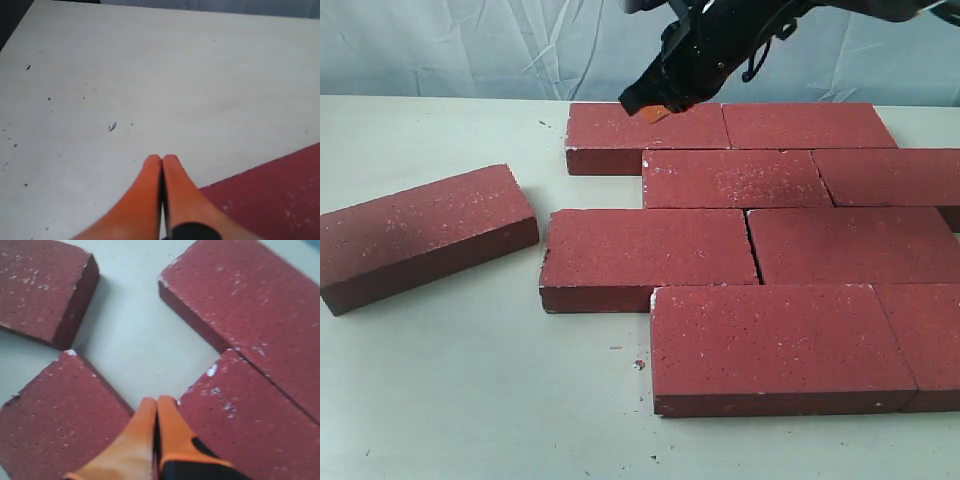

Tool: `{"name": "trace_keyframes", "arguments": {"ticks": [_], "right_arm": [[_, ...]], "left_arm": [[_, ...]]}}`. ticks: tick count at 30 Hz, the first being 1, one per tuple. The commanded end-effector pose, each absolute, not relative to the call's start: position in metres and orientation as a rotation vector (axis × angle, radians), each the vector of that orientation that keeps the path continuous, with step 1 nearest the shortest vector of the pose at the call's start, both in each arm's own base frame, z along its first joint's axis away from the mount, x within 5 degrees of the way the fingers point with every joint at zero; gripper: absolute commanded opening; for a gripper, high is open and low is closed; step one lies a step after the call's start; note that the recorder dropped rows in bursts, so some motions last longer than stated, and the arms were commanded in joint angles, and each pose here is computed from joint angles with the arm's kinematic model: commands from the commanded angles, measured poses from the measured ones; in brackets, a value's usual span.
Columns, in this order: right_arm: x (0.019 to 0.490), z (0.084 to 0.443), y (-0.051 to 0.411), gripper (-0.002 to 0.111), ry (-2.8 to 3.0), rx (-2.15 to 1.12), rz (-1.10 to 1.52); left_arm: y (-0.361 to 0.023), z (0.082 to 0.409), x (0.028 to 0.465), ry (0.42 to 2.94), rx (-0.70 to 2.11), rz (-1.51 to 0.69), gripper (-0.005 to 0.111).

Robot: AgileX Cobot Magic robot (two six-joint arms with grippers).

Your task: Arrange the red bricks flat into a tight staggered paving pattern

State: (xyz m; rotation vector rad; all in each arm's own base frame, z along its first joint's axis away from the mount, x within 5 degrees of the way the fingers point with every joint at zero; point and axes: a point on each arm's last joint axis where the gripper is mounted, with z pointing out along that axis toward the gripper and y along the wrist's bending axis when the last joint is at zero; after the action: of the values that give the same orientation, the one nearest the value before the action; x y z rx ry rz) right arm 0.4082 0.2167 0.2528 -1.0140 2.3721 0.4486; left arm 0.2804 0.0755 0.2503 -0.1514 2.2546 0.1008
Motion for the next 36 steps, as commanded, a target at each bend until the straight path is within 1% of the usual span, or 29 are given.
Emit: {"name": "trace_keyframes", "arguments": {"ticks": [1, 4, 7, 11, 14, 18, 21, 26, 32, 36], "right_arm": [[0.417, 0.243, 0.234, -0.001, 2.369, -1.024, 0.558], [0.421, 0.235, 0.251, -0.001, 2.352, -1.120, 0.485], [0.428, 0.224, 0.273, -0.001, 2.333, -1.133, 0.483], [0.431, 0.206, 0.304, -0.001, 2.305, -1.182, 0.499], [0.434, 0.191, 0.323, -0.001, 2.282, -1.211, 0.462], [0.437, 0.170, 0.339, -0.001, 2.284, -1.220, 0.412], [0.441, 0.155, 0.344, -0.001, 2.289, -1.212, 0.399], [0.443, 0.138, 0.348, -0.001, 2.311, -1.183, 0.436], [0.436, 0.136, 0.358, -0.001, 2.304, -1.189, 0.470], [0.429, 0.136, 0.367, -0.001, 2.298, -1.194, 0.508]], "left_arm": [[0.088, 0.222, 0.270, 2.340, -0.144, 0.165, 0.000], [0.099, 0.196, 0.261, 2.456, -0.217, 0.133, 0.000], [0.105, 0.180, 0.257, 2.555, -0.264, 0.069, 0.000], [0.106, 0.164, 0.258, 2.621, -0.239, 0.033, 0.000], [0.105, 0.153, 0.262, 2.634, -0.250, -0.010, 0.000], [0.100, 0.136, 0.272, 2.678, -0.155, -0.156, 0.000], [0.096, 0.130, 0.278, 2.680, -0.140, -0.259, 0.000], [0.096, 0.127, 0.281, 2.686, -0.135, -0.293, 0.000], [0.094, 0.130, 0.288, 2.621, -0.128, -0.325, 0.000], [0.088, 0.128, 0.293, 2.560, -0.081, -0.424, 0.000]]}}
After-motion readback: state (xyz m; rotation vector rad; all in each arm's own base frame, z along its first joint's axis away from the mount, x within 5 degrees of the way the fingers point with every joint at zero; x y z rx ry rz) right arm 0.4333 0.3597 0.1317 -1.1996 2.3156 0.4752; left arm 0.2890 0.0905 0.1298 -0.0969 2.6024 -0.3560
